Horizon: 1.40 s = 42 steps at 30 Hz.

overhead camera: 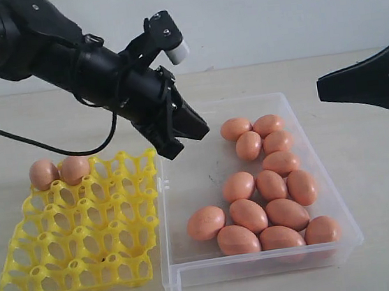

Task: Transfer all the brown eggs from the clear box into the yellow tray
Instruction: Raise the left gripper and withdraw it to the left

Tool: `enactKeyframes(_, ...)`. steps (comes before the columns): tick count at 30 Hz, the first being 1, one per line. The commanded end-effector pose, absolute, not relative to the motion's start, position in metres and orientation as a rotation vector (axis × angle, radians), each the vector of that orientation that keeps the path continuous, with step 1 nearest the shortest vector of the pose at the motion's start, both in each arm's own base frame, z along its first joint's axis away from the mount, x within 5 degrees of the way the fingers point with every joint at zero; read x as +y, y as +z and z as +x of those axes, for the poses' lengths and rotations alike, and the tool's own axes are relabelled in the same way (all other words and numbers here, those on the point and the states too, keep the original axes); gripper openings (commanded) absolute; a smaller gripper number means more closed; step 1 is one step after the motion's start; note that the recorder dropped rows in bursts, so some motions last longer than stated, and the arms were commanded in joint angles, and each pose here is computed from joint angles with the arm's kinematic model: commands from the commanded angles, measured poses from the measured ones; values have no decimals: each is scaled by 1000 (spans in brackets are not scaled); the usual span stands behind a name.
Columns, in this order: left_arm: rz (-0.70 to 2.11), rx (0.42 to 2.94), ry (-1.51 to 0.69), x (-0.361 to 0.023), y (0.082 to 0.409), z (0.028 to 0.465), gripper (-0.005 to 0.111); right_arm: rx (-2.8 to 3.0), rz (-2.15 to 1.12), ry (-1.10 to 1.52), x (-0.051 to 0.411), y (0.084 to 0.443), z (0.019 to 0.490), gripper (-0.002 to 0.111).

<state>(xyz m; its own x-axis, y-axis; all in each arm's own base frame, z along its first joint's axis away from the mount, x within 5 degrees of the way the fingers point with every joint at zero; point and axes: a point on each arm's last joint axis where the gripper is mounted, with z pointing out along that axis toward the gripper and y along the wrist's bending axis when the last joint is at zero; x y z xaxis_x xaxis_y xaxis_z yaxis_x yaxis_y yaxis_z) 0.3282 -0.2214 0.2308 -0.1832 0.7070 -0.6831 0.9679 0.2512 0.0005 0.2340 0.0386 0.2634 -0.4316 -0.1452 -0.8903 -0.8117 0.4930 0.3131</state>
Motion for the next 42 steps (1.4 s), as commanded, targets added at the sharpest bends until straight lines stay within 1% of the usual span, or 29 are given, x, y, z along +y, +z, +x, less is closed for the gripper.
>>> enactKeyframes(1,1453,2076,-589,-223,236,328,4,1885,-769,986,39,265,233,0)
enactKeyframes(4,1424,2090,-532,-211,248,329,4,1850,-717,1026,49,269,236,0)
enactKeyframes(7,1291,2148,-517,-194,263,332,4,1855,-754,1000,73,274,240,0)
enactKeyframes(10,1160,2168,-481,-172,273,333,4,1966,-763,854,96,276,249,0)
enactKeyframes(11,1117,2166,-464,-164,275,331,4,1986,-712,835,105,280,252,0)
enactKeyframes(14,909,2156,-424,-139,277,325,4,1992,-650,797,118,288,256,0)
enactKeyframes(18,617,2114,-326,-109,275,304,4,1993,-582,864,124,301,261,0)
enactKeyframes(21,516,2093,-262,-97,267,284,4,2017,-564,858,125,295,270,0)
enactKeyframes(22,505,2089,-253,-94,265,277,4,2021,-567,822,124,291,275,0)
enactKeyframes(24,524,2083,-239,-90,263,266,4,2004,-604,663,119,283,285,0)
enactKeyframes(27,529,2073,-238,-86,264,250,4,2036,-506,476,108,273,301,0)
enactKeyframes(33,510,2015,-190,-76,270,230,4,2132,-432,379,103,242,318,0)
enactKeyframes(35,505,2002,-187,-75,273,227,4,2144,-448,292,99,233,324,0)
enactKeyframes(38,504,1990,-191,-75,276,225,4,2130,-383,36,82,230,333,0)
enactKeyframes(42,504,1987,-193,-75,277,224,4,2048,-363,-431,52,244,335,0)
